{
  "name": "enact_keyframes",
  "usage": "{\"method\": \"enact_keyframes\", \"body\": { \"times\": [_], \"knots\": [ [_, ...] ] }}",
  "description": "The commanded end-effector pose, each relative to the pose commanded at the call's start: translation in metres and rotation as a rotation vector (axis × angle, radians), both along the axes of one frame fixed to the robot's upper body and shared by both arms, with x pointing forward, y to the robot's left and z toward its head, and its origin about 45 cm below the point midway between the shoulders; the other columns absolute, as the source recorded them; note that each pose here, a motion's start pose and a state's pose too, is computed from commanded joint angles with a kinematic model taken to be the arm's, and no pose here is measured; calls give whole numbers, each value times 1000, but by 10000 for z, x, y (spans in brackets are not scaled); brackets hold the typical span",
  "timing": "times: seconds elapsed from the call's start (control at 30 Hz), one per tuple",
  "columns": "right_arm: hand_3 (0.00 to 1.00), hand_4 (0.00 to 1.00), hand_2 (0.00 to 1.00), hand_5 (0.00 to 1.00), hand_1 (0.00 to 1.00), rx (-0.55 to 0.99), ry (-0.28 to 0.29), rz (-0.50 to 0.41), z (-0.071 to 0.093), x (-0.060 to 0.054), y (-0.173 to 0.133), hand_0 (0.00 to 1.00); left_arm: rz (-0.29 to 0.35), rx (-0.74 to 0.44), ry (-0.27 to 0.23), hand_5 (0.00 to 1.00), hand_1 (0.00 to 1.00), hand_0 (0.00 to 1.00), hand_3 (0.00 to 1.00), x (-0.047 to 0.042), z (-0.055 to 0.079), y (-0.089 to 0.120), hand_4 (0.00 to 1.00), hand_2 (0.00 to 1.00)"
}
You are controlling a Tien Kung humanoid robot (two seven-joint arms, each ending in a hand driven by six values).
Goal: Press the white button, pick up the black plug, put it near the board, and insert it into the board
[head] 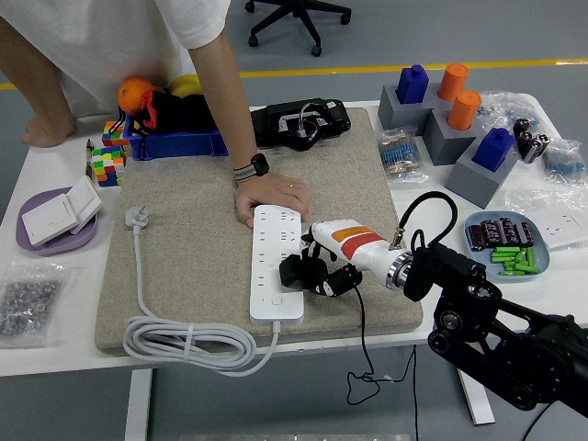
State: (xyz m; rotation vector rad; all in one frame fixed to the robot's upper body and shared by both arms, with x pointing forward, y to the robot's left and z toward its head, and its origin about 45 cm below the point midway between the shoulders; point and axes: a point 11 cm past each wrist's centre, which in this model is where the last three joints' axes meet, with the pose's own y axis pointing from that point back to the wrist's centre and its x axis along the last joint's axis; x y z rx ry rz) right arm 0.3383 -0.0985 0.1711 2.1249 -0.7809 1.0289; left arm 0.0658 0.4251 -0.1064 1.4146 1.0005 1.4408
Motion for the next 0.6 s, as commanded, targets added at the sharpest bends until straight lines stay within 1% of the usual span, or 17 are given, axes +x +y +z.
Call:
{"method": "enact_keyframes", "body": {
  "times": [0.03,0.07,0.23,0.27,0.43,0.47,0.6],
  "knots": [
    [396,822,347,2,344,-3,4,-3,-5,1,-2,338,0,0,-1,500,800,833,805,1,0,-1,602,779],
    [427,835,372,2,359,-4,8,-4,-9,1,-3,341,0,-1,-1,500,800,833,805,1,-1,-3,602,779],
    [427,835,372,2,359,-13,24,-10,-32,-2,-12,341,0,-1,-2,500,800,833,805,3,-1,-5,602,779],
    [459,857,474,2,431,-16,26,-10,-37,-3,-14,353,0,-1,-2,502,800,833,806,3,-1,-5,601,779],
    [459,857,474,2,431,-14,26,-6,-33,-5,-11,353,1,-1,1,502,800,833,806,-8,-3,-4,601,779],
    [473,875,520,2,471,-11,25,-5,-29,-5,-9,393,1,-1,1,502,800,833,805,-10,-3,-4,601,779],
    [473,875,520,2,471,-3,20,-1,-14,-3,-2,393,1,-1,2,502,800,833,805,-14,-4,-5,601,779]
  ]
}}
